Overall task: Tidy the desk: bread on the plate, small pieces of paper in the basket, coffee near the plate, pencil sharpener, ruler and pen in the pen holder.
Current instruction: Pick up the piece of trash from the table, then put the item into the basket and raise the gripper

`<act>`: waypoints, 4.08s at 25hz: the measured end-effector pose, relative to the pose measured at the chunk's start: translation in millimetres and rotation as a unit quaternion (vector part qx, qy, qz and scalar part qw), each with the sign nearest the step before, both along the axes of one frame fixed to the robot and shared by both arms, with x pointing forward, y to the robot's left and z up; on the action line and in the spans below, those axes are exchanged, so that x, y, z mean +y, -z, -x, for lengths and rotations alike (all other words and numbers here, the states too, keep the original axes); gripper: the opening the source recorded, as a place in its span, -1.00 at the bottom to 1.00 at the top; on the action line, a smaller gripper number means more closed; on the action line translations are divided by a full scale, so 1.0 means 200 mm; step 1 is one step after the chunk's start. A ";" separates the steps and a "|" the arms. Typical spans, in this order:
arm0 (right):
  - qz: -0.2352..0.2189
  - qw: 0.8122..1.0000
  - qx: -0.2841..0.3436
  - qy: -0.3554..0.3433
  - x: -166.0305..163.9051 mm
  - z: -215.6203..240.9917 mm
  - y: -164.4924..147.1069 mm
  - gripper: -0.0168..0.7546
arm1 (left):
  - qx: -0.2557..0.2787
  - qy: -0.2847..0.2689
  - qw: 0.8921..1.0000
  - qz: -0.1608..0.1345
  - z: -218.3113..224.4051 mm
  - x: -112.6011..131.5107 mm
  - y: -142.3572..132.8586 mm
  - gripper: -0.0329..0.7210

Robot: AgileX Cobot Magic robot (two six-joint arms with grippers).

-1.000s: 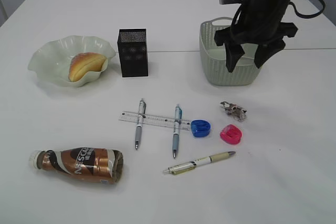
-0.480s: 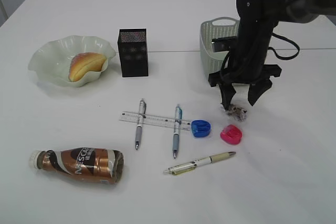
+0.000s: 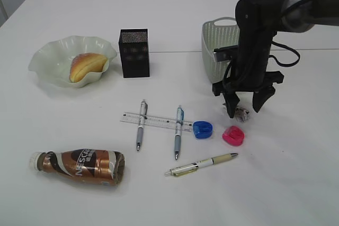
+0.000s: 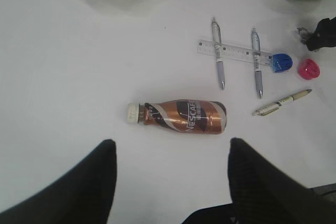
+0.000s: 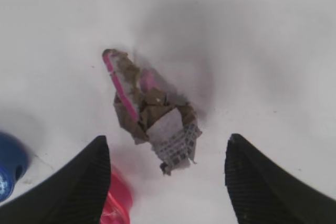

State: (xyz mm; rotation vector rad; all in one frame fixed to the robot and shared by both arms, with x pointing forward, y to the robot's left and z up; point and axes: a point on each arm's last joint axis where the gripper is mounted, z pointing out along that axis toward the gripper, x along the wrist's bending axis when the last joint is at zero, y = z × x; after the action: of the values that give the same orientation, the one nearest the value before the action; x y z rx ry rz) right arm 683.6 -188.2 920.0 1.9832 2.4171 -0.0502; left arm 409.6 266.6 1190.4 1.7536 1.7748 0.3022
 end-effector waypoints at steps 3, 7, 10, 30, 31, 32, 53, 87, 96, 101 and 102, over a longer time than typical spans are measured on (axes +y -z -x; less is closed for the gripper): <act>0.000 1.000 -0.002 0.000 0.00 0.00 0.00 0.34 | 0.000 0.000 1.000 0.000 0.00 0.00 0.00 0.38; -0.003 1.000 -0.013 -0.001 0.00 -0.01 0.00 0.34 | 0.000 0.000 1.000 0.000 0.00 0.00 0.00 0.38; -0.005 1.000 -0.020 -0.002 0.00 -0.02 0.00 0.34 | 0.000 0.000 1.000 0.000 0.00 0.00 0.00 0.38; 0.000 1.000 -0.002 -0.002 0.01 -0.02 0.10 -0.16 | 0.000 0.000 1.000 -0.001 0.00 0.00 0.00 0.38; 0.000 1.000 -0.003 -0.002 0.01 -0.02 0.10 -0.28 | 0.000 0.000 1.000 -0.001 0.00 0.00 0.00 0.38; 0.000 1.000 -0.003 -0.002 0.01 -0.02 0.10 -0.42 | 0.000 0.000 1.000 -0.001 0.00 0.00 0.00 0.38; -0.051 0.996 -0.073 0.000 0.04 -0.02 -0.30 -0.93 | -0.005 -0.016 0.999 -0.047 -0.01 0.04 0.01 0.38; -0.060 0.963 -0.253 0.066 -0.19 -0.40 -0.46 0.37 | 0.002 0.006 1.000 0.018 0.00 -0.02 0.00 0.38; -0.077 0.967 -0.233 0.070 -0.18 -0.36 -0.58 0.37 | 0.008 -0.013 0.999 0.033 0.00 -0.02 0.00 0.38; -0.119 0.968 -0.208 0.069 -0.14 -0.30 -0.61 0.37 | 0.012 -0.021 0.999 0.039 0.00 -0.02 0.00 0.38; -0.119 0.969 -0.204 0.068 -0.14 -0.29 -0.61 0.37 | 0.014 -0.022 0.999 0.039 0.00 -0.02 0.00 0.38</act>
State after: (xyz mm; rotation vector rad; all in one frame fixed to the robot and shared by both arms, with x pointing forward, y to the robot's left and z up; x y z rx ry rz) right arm 741.0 -216.5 1041.6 1.9996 2.1039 0.6116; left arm 409.1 263.3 1190.0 1.6727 1.8224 0.2247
